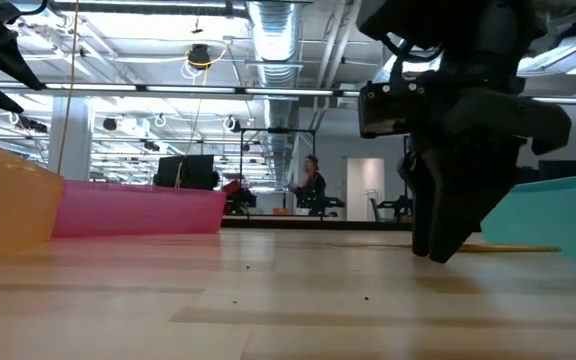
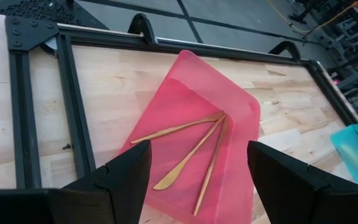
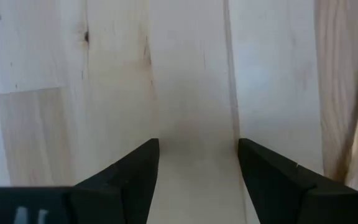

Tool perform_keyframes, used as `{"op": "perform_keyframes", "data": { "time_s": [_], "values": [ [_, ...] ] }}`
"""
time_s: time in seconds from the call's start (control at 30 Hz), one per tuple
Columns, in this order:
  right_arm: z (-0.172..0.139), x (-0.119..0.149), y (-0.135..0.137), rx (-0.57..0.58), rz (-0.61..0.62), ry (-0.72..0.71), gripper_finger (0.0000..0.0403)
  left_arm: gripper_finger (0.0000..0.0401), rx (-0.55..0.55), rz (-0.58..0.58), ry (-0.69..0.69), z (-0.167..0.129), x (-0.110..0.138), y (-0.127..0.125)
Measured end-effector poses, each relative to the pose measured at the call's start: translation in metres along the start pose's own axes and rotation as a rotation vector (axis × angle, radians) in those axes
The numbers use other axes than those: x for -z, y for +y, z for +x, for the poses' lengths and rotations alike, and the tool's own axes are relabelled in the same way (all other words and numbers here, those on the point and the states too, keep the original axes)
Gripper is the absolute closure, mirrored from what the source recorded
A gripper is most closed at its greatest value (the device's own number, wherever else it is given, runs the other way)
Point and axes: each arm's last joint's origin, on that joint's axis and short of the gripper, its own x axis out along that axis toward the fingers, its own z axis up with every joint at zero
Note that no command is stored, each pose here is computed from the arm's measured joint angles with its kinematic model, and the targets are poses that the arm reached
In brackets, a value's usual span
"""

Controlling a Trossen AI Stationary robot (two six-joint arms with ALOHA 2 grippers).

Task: Sort silverware by color (type)
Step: Put the gold knife into the red bin

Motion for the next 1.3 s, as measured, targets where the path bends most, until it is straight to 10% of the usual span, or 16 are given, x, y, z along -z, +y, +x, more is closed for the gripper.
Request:
{"op": "perform_keyframes", "data": {
  "time_s": [0.57,0.93,1.3],
  "values": [
    [0.0,-0.007,-0.005,-0.037,0.064,-0.021,0.0389,0.0154,0.001,0.0,0.001,0.0,0.0,0.0],
    [-0.061,-0.052,0.01,0.035,0.247,-0.041,0.0362,0.0154,0.0,0.0,0.001,0.0,0.0,0.0],
    [-0.093,-0.03,-0.015,0.341,0.308,0.146,0.032,0.0154,0.001,0.0,0.001,0.0,0.0,0.0]
  ]
}}
